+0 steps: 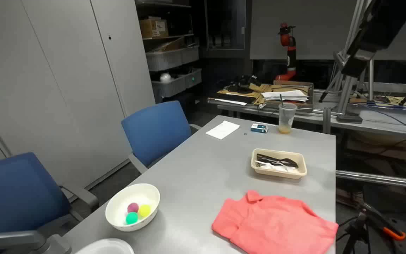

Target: Unfold the orange shirt from right to left

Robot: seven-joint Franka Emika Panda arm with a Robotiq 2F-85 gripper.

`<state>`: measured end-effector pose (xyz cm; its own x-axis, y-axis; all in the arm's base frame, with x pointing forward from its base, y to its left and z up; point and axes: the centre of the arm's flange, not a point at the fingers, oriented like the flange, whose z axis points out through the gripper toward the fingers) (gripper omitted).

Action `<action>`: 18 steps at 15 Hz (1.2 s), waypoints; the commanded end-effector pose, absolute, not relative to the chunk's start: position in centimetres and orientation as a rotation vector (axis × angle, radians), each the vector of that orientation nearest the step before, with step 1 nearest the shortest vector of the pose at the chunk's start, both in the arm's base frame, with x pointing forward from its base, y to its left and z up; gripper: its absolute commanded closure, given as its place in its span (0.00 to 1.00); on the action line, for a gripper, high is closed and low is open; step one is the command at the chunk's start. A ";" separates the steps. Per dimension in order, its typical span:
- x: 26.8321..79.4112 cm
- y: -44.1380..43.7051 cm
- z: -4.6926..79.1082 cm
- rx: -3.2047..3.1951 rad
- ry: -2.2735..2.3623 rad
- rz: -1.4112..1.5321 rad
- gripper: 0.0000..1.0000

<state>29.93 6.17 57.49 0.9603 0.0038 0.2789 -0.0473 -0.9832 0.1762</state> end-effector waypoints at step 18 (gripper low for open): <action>29.9 6.2 57.5 2.930 -0.033 0.418 0.00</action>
<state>29.93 6.17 57.50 0.9602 0.0038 0.2792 -0.0473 -0.9832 0.1761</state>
